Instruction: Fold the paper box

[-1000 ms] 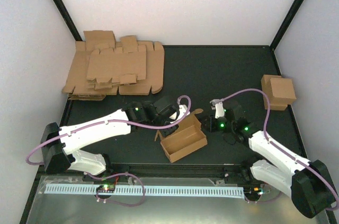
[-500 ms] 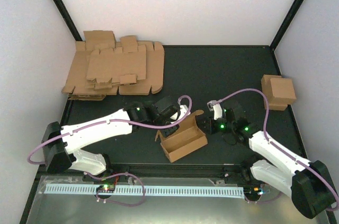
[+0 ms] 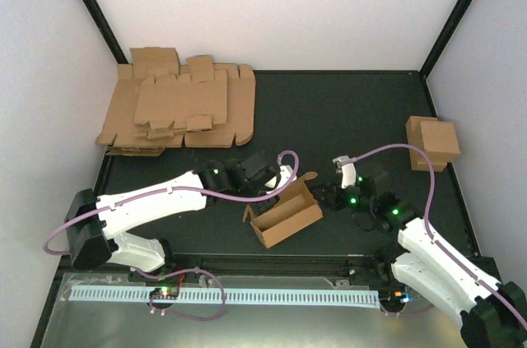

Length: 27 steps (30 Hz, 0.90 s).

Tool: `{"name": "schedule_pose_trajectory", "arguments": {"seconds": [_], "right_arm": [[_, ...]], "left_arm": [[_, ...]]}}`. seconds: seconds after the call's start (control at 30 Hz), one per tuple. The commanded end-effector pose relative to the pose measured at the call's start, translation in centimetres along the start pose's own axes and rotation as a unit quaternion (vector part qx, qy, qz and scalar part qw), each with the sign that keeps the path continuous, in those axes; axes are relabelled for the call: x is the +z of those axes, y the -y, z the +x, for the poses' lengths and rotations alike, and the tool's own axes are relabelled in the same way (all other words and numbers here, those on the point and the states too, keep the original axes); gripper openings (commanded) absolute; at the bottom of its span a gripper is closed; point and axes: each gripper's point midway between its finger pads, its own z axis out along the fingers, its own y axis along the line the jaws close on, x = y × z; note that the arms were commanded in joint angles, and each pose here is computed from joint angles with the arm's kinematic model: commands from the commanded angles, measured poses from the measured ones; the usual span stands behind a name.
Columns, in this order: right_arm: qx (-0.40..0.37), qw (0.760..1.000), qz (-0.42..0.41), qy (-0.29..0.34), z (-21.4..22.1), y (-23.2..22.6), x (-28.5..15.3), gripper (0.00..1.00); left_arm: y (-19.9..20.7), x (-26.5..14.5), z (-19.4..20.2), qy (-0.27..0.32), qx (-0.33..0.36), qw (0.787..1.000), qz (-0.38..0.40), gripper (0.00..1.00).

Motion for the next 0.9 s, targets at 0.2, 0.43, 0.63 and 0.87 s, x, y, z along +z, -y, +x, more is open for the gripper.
{"name": "schedule_pose_trajectory", "arguments": {"seconds": [0.2,0.43,0.63,0.87], "right_arm": [[0.015,0.998,-0.063,-0.024,2.7,-1.9,-1.5,0.57],[0.039,0.995,-0.072,-0.057,4.3,-1.8,-1.0,0.89],[0.060,0.993,-0.071,-0.074,5.1,-2.0,-1.2,1.00],[0.116,0.986,0.000,-0.116,6.8,-0.2,-1.4,0.99]], "left_arm": [[0.4,0.8,0.2,-0.001,-0.004,1.000,0.006,0.02],[1.0,1.7,0.0,-0.004,-0.010,1.000,0.021,0.02],[1.0,2.3,0.3,-0.011,-0.016,1.000,0.018,0.02],[1.3,3.4,0.7,-0.027,-0.032,0.999,0.025,0.02]]}}
